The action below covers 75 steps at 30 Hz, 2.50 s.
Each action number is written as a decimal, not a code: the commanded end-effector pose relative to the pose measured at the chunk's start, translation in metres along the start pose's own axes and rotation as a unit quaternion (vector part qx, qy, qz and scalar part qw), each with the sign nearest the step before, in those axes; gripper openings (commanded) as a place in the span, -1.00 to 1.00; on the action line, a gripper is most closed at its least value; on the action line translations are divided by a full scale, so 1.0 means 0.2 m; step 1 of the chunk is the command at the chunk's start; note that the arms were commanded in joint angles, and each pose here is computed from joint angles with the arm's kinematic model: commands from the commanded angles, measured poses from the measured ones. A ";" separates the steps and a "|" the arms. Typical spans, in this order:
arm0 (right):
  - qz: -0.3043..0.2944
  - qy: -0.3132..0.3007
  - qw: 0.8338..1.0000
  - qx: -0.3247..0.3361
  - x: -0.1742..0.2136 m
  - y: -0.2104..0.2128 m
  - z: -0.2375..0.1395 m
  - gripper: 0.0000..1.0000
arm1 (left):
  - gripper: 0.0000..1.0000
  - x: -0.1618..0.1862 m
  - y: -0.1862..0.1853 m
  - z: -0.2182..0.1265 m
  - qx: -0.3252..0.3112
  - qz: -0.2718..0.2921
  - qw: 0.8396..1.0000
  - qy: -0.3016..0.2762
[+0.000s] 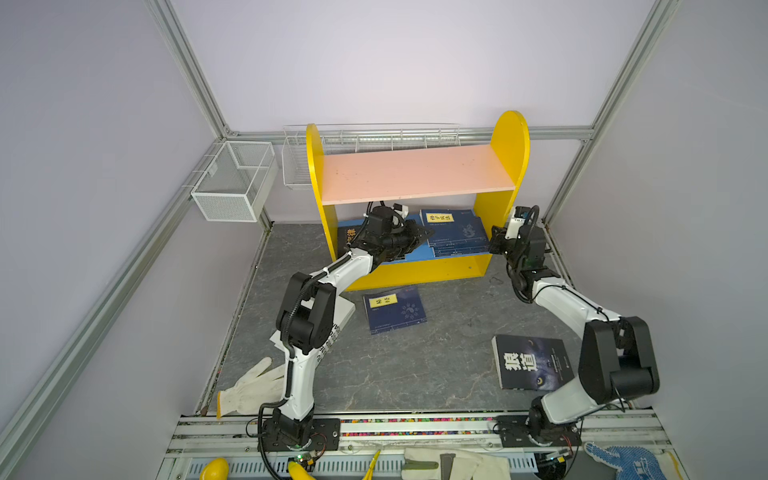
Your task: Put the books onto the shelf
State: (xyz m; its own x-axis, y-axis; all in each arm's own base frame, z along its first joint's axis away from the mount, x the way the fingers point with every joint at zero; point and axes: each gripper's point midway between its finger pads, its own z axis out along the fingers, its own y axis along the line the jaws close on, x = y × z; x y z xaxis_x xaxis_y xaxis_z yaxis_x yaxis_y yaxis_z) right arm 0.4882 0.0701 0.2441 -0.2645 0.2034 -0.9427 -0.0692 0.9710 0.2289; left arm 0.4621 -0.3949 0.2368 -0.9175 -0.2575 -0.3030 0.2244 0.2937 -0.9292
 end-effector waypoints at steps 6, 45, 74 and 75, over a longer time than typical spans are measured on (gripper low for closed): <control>0.034 -0.001 0.999 -0.009 -0.03 0.09 -0.16 -0.63 | -1.00 0.03 -0.12 -0.03 0.030 0.044 0.998 0.034; 0.036 0.058 0.996 0.055 0.19 -0.02 0.06 0.52 | -1.00 0.07 -0.03 0.11 -0.012 0.042 0.999 0.022; 0.034 0.109 0.989 0.099 0.52 0.00 0.07 0.52 | -0.80 0.12 0.02 0.16 -0.067 0.052 0.996 0.011; 0.033 0.111 0.988 0.101 0.53 -0.01 0.07 0.51 | -0.72 0.12 0.02 0.16 -0.068 0.052 0.996 0.011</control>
State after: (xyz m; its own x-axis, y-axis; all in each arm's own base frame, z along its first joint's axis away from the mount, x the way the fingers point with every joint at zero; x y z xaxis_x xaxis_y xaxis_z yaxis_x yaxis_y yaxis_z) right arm 0.4924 0.0696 0.2119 -0.2607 0.3536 -0.8984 0.1735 0.9325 0.3167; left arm 0.4552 -0.4177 0.2109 -0.9119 -0.2136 -0.3504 0.2345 0.4293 -0.8722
